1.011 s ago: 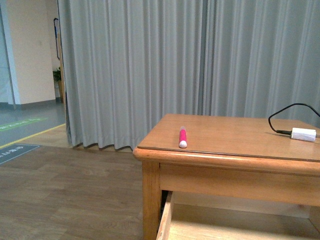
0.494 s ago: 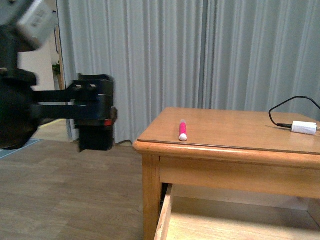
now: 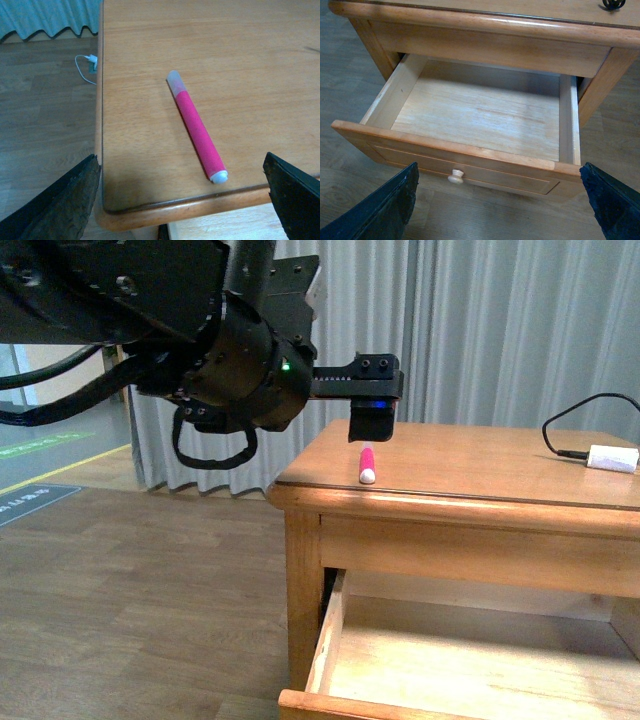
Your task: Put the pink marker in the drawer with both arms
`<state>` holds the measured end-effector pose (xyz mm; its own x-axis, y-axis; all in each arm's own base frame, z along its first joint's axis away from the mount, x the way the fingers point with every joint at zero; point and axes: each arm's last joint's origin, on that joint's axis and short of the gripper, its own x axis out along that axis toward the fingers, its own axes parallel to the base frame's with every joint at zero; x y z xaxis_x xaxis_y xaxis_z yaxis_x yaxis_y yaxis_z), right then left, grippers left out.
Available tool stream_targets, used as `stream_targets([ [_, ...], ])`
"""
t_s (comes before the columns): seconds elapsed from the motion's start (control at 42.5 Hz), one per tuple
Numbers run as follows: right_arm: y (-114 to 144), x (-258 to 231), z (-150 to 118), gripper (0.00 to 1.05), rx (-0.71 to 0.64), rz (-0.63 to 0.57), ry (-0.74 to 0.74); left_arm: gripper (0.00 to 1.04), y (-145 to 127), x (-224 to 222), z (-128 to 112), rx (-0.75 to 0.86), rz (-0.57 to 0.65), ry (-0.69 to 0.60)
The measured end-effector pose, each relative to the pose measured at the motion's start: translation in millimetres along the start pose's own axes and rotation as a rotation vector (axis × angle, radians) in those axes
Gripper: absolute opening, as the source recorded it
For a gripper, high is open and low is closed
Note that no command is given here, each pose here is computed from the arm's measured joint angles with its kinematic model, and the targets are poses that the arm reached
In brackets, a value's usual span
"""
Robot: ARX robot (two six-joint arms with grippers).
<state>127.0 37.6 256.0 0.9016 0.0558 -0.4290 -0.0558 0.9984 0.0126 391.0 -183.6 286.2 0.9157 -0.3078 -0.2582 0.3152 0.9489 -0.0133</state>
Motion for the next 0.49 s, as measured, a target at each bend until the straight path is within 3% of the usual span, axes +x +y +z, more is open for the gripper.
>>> stream_targets([
  [0.212,0,0,0,0.96,0.000,0.000,0.000,0.99,-11,34,4,0.034,0.032,0.047],
  [0.494,0,0,0,0.96,0.000,0.000,0.000,0.99,-15,60,-13,0.044,0.049,0.120],
])
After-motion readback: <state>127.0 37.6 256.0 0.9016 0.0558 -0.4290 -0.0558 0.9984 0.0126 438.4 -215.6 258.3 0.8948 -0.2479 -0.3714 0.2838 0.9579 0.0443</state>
